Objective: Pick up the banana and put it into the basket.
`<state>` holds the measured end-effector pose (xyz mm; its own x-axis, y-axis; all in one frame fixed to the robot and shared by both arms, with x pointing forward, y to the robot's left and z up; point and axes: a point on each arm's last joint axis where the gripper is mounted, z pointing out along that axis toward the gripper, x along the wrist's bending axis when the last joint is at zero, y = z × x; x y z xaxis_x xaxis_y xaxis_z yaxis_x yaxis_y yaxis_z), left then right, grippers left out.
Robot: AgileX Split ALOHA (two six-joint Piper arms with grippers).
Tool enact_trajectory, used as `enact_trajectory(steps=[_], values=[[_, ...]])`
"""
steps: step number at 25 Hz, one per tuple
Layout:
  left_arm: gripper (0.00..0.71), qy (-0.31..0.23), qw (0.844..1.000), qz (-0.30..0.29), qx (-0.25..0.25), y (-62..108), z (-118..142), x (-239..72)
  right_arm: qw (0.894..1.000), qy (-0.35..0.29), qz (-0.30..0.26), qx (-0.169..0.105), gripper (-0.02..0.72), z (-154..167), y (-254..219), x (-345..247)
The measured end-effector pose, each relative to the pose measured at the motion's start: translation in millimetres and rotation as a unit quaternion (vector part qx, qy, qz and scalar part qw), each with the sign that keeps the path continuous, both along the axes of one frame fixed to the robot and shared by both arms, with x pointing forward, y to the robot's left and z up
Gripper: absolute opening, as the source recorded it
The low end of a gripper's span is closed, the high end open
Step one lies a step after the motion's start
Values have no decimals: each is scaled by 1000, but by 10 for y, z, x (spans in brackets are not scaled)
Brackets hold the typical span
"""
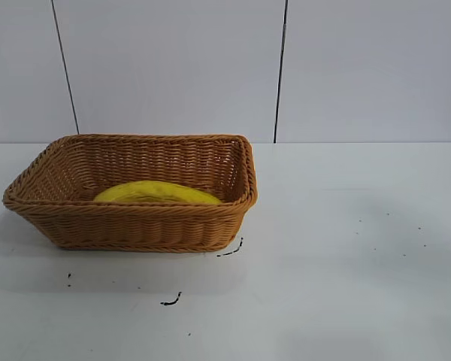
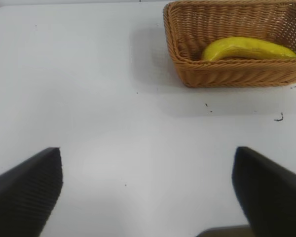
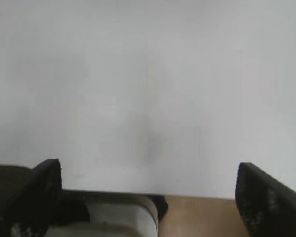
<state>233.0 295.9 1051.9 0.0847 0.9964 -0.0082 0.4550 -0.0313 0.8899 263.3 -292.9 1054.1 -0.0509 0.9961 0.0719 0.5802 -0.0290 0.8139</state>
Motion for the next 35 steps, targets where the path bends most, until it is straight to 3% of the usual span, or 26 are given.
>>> enact_trajectory(steps=[6,35], values=[[693,0,1000,0,0,0,0,0,998,-62,0,2,657,15,-8,-197],[693,0,1000,0,0,0,0,0,996,-91,-9,-14,657,10,-42,-289]])
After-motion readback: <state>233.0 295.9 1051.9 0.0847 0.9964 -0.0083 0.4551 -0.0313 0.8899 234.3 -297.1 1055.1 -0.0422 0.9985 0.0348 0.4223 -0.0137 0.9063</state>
